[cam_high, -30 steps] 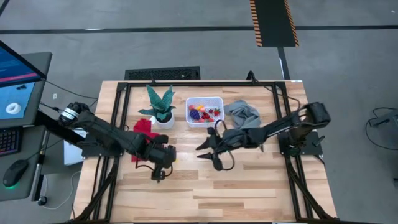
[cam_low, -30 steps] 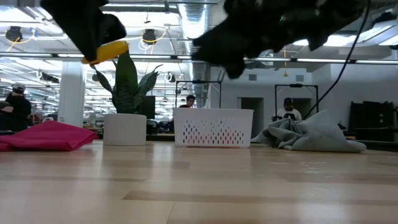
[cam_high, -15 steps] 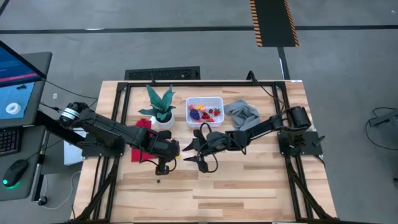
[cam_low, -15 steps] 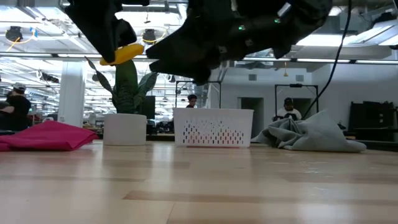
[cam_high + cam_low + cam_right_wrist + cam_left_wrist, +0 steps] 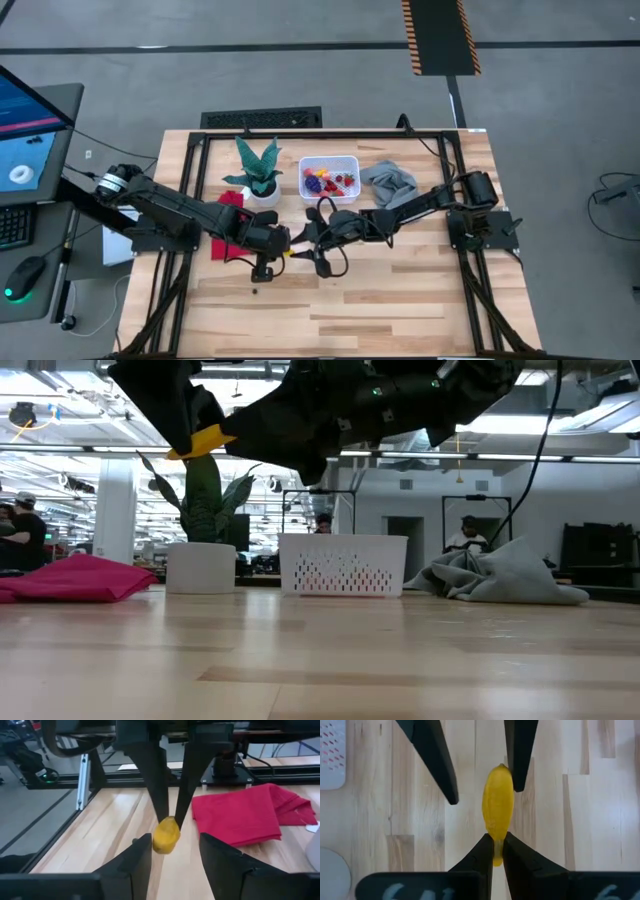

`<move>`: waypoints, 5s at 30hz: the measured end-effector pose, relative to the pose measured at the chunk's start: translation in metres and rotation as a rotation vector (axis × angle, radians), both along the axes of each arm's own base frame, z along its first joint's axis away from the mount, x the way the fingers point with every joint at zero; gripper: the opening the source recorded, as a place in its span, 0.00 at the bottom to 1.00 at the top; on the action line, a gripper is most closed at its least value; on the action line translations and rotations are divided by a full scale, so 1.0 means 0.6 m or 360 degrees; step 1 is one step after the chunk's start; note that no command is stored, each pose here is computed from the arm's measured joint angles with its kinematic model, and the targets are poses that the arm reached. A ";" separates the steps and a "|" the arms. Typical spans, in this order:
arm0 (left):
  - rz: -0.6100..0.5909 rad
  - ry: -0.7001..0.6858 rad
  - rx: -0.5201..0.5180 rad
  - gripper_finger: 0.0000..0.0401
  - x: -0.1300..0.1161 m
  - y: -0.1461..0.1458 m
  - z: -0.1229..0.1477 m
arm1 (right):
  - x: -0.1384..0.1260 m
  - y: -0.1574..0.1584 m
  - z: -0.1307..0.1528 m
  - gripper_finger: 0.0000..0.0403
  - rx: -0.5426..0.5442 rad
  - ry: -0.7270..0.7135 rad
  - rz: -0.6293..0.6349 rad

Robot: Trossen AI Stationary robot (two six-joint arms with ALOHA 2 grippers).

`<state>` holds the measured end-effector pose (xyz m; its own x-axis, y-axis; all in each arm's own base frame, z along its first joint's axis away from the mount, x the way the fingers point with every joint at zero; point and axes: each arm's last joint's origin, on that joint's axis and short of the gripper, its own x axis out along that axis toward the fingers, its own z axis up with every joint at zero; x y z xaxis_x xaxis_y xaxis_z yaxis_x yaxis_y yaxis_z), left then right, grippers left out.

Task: Pick and placing Produce into tupperware
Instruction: Put the yellow corn into the white bin, then put the blueberry into the white bin

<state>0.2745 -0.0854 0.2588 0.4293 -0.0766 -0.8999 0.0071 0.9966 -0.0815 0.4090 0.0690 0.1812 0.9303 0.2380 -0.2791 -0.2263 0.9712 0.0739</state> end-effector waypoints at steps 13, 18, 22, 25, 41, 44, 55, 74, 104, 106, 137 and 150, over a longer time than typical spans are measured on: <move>0.0012 -0.0009 -0.0003 0.05 0.002 0.003 0.000 | -0.001 0.002 0.000 0.13 0.0015 0.0008 0.0080; 0.0012 -0.0009 -0.0004 0.05 0.002 0.003 0.000 | -0.001 0.002 -0.001 0.06 0.0010 0.0010 0.0082; 0.0017 -0.0006 0.0003 0.05 0.002 0.003 0.000 | -0.002 0.001 -0.001 0.11 0.0008 0.0025 0.0080; 0.0041 0.0022 0.0039 0.07 -0.002 0.004 -0.002 | -0.002 0.001 -0.002 0.13 0.0012 0.0031 0.0071; 0.0119 0.0296 0.0132 0.48 -0.042 -0.018 -0.012 | -0.004 0.000 -0.009 0.11 0.0007 0.0097 0.0069; 0.0100 0.0343 0.0148 0.54 -0.053 -0.030 -0.017 | -0.004 -0.004 -0.010 0.11 0.0005 0.0112 0.0060; -0.0016 0.0139 0.0466 0.56 -0.099 -0.103 -0.027 | -0.029 -0.016 0.050 0.11 -0.0045 0.0122 0.0053; -0.0121 -0.1155 0.0500 0.55 -0.257 -0.170 0.116 | -0.097 -0.094 0.177 0.11 -0.0101 -0.0006 -0.0117; -0.0202 -0.1342 0.0463 0.55 -0.318 -0.187 0.126 | -0.180 -0.317 0.136 0.11 0.0397 0.0659 -0.0745; -0.0189 -0.1342 0.0448 0.55 -0.317 -0.187 0.126 | -0.179 -0.319 0.115 0.11 0.0453 0.0763 -0.0758; -0.0210 -0.1276 0.0369 0.55 -0.315 -0.191 0.122 | -0.132 -0.369 0.031 0.38 0.0563 0.0878 -0.0879; -0.0014 -0.1226 0.0347 0.55 -0.279 -0.174 0.121 | -0.122 -0.343 0.062 0.63 0.0540 0.0718 -0.0714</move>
<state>0.1072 -0.1897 0.3316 0.9364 0.0604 -0.3458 -0.0098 0.9892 0.1462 0.3358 -0.1368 0.2184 0.7703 0.0019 -0.6377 0.3124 0.8706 0.3801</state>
